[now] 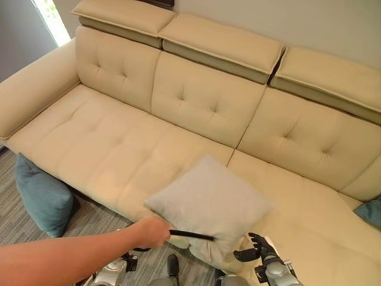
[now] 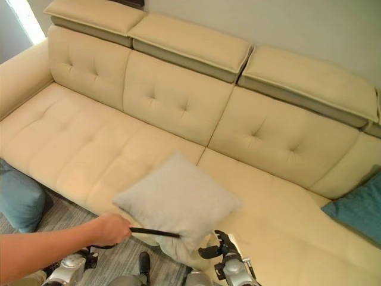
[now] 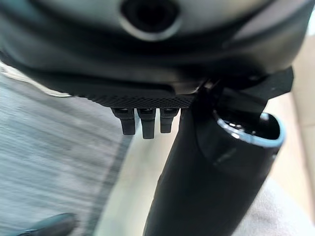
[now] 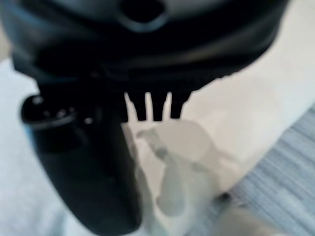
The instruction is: Pick up all the scattered cushions and arrange them neatly on the sofa.
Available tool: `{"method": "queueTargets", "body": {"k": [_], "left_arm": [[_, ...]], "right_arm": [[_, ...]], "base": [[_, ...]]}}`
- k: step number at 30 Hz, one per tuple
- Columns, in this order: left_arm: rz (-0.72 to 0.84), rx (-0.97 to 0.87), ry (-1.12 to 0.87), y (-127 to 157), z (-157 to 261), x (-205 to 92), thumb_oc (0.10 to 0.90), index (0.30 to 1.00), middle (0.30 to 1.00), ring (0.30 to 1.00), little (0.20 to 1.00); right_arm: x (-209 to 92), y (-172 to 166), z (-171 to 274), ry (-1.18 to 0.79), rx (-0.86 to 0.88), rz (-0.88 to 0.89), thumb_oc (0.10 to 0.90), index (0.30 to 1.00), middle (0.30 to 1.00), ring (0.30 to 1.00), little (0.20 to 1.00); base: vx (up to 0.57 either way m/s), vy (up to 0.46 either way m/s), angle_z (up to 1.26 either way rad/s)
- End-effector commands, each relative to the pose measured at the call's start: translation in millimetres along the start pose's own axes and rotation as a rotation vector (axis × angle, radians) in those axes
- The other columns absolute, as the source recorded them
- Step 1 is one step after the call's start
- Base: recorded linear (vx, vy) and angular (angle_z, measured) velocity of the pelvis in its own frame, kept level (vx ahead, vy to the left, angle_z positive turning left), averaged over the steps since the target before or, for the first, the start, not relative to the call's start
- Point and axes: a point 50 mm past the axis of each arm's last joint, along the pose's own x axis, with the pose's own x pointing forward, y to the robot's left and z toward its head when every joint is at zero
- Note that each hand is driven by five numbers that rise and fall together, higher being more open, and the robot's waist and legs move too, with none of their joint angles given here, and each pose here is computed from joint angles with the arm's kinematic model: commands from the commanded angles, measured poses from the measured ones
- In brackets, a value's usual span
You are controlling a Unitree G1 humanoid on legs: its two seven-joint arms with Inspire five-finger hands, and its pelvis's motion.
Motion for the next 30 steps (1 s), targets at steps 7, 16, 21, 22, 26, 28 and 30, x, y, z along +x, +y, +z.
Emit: {"method": "queueTargets", "body": {"k": [7, 16, 21, 22, 26, 28, 30], "left_arm": [[0.022, -0.080, -0.044, 1, 0, -4, 0.800, 0.900, 0.900, 0.900, 0.900], [-0.002, -0.058, -0.013, -5, -9, -7, 0.800, 0.900, 0.900, 0.900, 0.900], [-0.012, -0.051, 0.009, -7, -14, -8, 0.800, 0.900, 0.900, 0.900, 0.900], [-0.012, -0.051, 0.009, -7, -14, -8, 0.800, 0.900, 0.900, 0.900, 0.900], [-0.026, -0.048, -0.030, -10, -5, -7, 0.800, 0.900, 0.900, 0.900, 0.900], [-0.017, -0.066, -0.055, -9, 2, -6, 0.800, 0.900, 0.900, 0.900, 0.900], [-0.020, -0.088, -0.082, -10, 10, -4, 0.800, 0.900, 0.900, 0.900, 0.900]], "right_arm": [[1, -25, 6, -0.057, -0.023, -0.106, 0.800, 0.900, 0.900, 0.900, 0.900], [-1, -31, -1, -0.040, 0.000, -0.129, 0.800, 0.900, 0.900, 0.900, 0.900], [-2, -28, -7, -0.019, 0.000, -0.120, 0.800, 0.900, 0.900, 0.900, 0.900], [-2, -28, -8, -0.019, 0.000, -0.120, 0.800, 0.900, 0.900, 0.900, 0.900], [-2, -28, -4, -0.034, 0.011, -0.121, 0.800, 0.900, 0.900, 0.900, 0.900], [0, -30, 1, -0.051, 0.010, -0.127, 0.800, 0.900, 0.900, 0.900, 0.900], [2, -33, 8, -0.068, 0.013, -0.136, 0.800, 0.900, 0.900, 0.900, 0.900]], "base": [[-0.02, -0.003, -0.29], [-0.01, -0.002, -0.04], [0.00, 0.004, 0.04], [-0.01, -0.008, 0.04], [-0.03, -0.009, 0.06], [-0.05, 0.011, 0.05], [-0.04, 0.091, -0.06]]}}
